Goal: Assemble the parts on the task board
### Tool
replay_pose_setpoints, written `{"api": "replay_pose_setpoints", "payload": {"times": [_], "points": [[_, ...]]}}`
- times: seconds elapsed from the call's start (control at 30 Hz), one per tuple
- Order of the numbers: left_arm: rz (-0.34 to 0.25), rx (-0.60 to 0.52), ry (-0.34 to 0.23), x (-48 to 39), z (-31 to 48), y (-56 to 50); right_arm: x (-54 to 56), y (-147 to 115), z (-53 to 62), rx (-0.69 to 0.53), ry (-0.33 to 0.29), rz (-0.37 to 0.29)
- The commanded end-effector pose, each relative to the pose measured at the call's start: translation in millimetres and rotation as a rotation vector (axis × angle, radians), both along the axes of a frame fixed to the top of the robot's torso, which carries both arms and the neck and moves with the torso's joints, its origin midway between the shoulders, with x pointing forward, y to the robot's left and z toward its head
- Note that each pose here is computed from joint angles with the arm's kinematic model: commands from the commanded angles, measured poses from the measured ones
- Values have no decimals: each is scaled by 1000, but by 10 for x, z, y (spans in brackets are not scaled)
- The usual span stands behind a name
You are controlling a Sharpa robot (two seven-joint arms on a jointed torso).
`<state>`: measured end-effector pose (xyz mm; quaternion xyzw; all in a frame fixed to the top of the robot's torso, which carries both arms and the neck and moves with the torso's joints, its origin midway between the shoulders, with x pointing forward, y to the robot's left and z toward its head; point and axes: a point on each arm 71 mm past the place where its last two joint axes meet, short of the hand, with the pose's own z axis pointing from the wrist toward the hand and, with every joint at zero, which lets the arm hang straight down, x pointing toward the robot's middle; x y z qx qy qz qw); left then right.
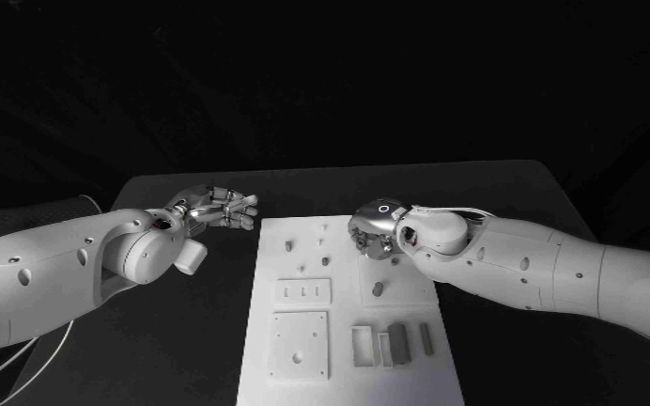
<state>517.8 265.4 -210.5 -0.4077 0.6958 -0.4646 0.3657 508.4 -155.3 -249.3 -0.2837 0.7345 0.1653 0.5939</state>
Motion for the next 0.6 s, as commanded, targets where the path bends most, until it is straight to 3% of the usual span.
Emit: {"api": "replay_pose_setpoints", "payload": {"times": [0.03,0.6], "points": [[-17,-6,-3,-2,9,-23,-28,3,-73,-42,30,4],[-15,-4,-2,1,8,-13,-77,90,-28,-10,0,13]]}}
